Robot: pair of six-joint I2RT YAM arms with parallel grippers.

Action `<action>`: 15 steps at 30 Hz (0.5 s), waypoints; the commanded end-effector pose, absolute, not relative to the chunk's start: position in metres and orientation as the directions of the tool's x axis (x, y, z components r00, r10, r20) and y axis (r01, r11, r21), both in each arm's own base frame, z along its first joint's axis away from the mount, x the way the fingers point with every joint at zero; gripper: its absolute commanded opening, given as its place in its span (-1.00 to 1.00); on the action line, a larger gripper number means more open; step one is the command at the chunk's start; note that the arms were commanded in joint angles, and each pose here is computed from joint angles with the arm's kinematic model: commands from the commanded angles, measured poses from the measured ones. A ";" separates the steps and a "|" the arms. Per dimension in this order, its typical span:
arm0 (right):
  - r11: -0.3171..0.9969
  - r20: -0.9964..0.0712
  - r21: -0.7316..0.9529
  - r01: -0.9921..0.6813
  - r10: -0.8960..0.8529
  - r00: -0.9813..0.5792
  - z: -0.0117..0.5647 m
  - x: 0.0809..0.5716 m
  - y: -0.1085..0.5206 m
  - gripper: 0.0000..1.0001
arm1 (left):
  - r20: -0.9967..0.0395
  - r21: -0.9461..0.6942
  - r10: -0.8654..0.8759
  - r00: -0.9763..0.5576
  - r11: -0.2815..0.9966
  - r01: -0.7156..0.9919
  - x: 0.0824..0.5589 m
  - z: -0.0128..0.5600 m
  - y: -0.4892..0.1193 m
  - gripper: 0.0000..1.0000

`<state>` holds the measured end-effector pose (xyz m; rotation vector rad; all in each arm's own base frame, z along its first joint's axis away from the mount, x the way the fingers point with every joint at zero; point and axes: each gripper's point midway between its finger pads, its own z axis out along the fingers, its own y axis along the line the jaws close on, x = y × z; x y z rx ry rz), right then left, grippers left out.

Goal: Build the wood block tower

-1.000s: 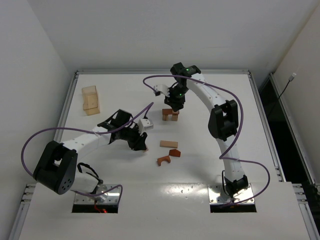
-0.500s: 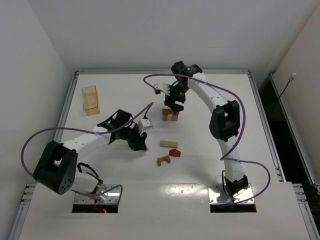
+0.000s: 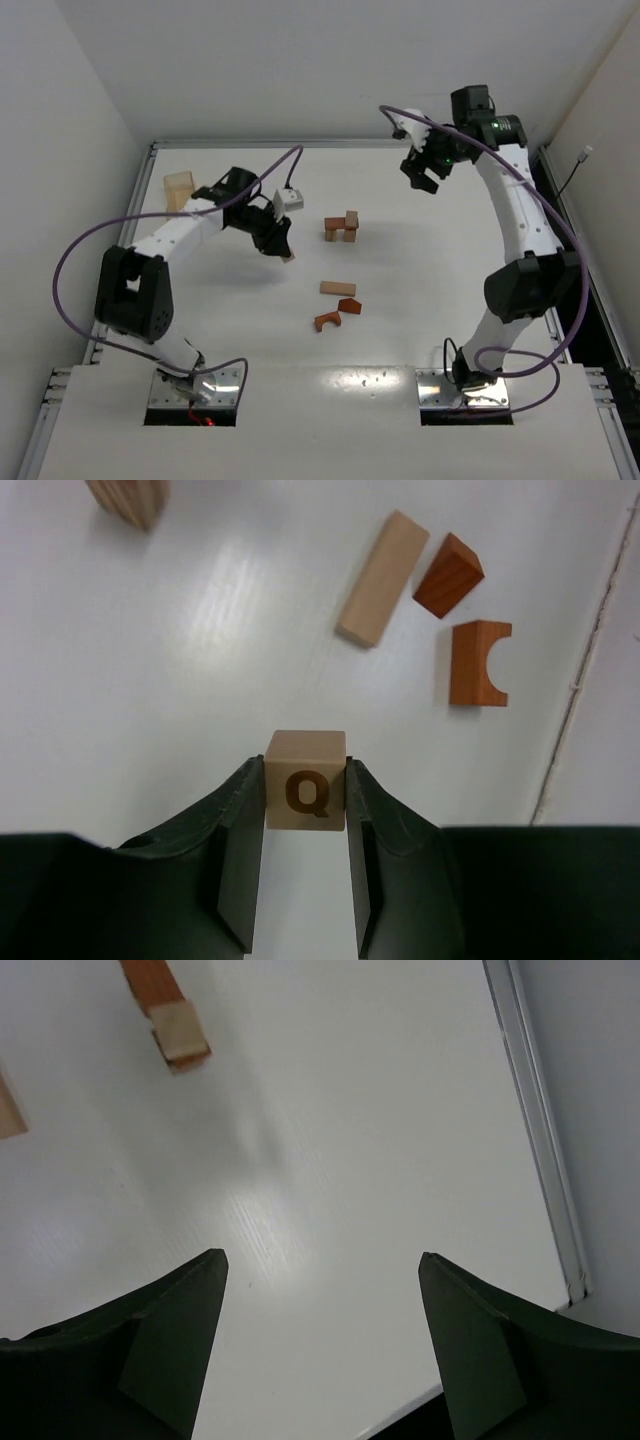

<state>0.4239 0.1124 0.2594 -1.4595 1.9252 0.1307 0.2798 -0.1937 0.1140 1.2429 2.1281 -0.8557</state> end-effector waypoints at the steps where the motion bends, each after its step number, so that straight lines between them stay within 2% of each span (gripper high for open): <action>1: 0.462 -0.625 -0.283 -0.840 -0.754 -0.205 0.256 0.419 0.080 0.48 | -0.683 -0.308 0.603 -0.412 0.274 0.911 0.295 0.127 -0.196 -1.00; 2: 0.473 -0.641 -0.248 -0.846 -0.735 -0.223 0.249 0.413 0.079 0.48 | -0.701 -0.263 0.622 -0.350 0.231 0.937 0.325 0.134 -0.203 -1.00; 4: 0.500 -0.656 -0.271 -0.823 -0.721 -0.222 0.257 0.407 0.066 0.48 | -0.674 -0.295 0.649 -0.354 0.203 0.934 0.337 0.136 -0.205 -1.00; 5: 0.500 -0.652 -0.258 -0.827 -0.722 -0.232 0.249 0.402 0.065 0.48 | -0.695 -0.205 0.664 -0.275 0.184 0.961 0.363 0.154 -0.212 -1.00; 6: 0.510 -0.651 -0.256 -0.822 -0.719 -0.243 0.248 0.399 0.060 0.48 | -0.666 -0.235 0.686 -0.293 0.180 0.955 0.375 0.135 -0.214 -1.00; 8: 0.528 -0.654 -0.263 -0.807 -0.713 -0.254 0.251 0.397 0.051 0.48 | -0.665 -0.176 0.715 -0.215 0.129 0.976 0.392 0.151 -0.228 -1.00; 15: 0.561 -0.673 -0.235 -0.794 -0.683 -0.284 0.249 0.399 0.039 0.48 | -0.643 -0.036 0.760 -0.097 0.097 0.995 0.431 0.143 -0.260 -1.00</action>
